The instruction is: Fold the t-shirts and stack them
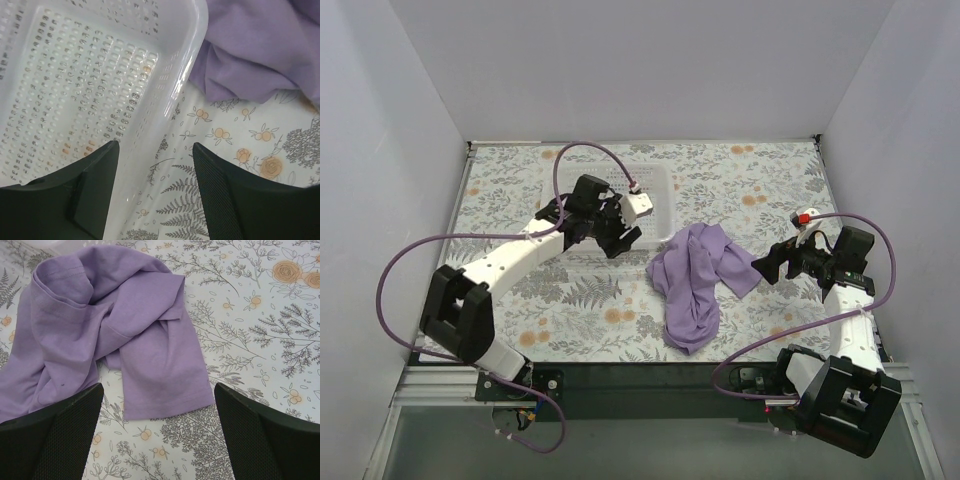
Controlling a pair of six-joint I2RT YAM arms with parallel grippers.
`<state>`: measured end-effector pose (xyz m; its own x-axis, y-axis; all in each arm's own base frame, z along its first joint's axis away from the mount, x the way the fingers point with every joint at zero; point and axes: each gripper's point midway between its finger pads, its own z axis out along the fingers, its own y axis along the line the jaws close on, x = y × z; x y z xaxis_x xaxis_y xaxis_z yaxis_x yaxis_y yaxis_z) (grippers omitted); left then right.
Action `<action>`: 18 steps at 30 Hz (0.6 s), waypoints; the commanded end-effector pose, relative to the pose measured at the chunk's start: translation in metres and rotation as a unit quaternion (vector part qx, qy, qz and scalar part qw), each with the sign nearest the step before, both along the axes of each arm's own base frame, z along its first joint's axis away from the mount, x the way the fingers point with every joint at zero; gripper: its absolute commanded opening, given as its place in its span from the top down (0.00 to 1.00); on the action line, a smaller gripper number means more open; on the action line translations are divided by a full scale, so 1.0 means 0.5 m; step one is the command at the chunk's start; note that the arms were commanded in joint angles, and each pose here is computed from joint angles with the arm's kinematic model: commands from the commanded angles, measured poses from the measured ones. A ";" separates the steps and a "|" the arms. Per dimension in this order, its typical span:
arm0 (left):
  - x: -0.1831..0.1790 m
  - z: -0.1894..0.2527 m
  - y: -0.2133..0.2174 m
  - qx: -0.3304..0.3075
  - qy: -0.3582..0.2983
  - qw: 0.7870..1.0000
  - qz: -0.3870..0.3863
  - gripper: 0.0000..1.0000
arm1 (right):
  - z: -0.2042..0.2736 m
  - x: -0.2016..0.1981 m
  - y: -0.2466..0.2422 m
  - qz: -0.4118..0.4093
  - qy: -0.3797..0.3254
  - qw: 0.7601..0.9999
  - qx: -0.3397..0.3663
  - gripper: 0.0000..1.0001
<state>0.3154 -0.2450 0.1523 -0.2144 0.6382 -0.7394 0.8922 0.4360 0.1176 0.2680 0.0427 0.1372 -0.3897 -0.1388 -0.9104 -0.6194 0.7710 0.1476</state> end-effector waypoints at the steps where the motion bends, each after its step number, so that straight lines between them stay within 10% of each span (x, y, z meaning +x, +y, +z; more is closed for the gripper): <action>1: 0.006 -0.027 0.004 0.047 -0.007 0.997 -0.054 0.41 | 0.013 0.000 0.008 0.016 -0.014 1.000 0.001 0.02; 7: 0.056 -0.079 0.028 0.095 -0.033 0.995 -0.017 0.49 | 0.015 -0.002 0.011 0.019 -0.014 1.000 0.003 0.02; 11: 0.074 -0.079 0.043 0.097 -0.068 0.993 0.011 1.00 | 0.017 -0.003 0.012 0.021 -0.014 1.000 0.003 0.02; 18: 0.089 -0.058 0.155 0.061 -0.114 0.973 0.189 1.00 | 0.020 -0.005 0.015 0.026 -0.014 1.000 0.007 0.02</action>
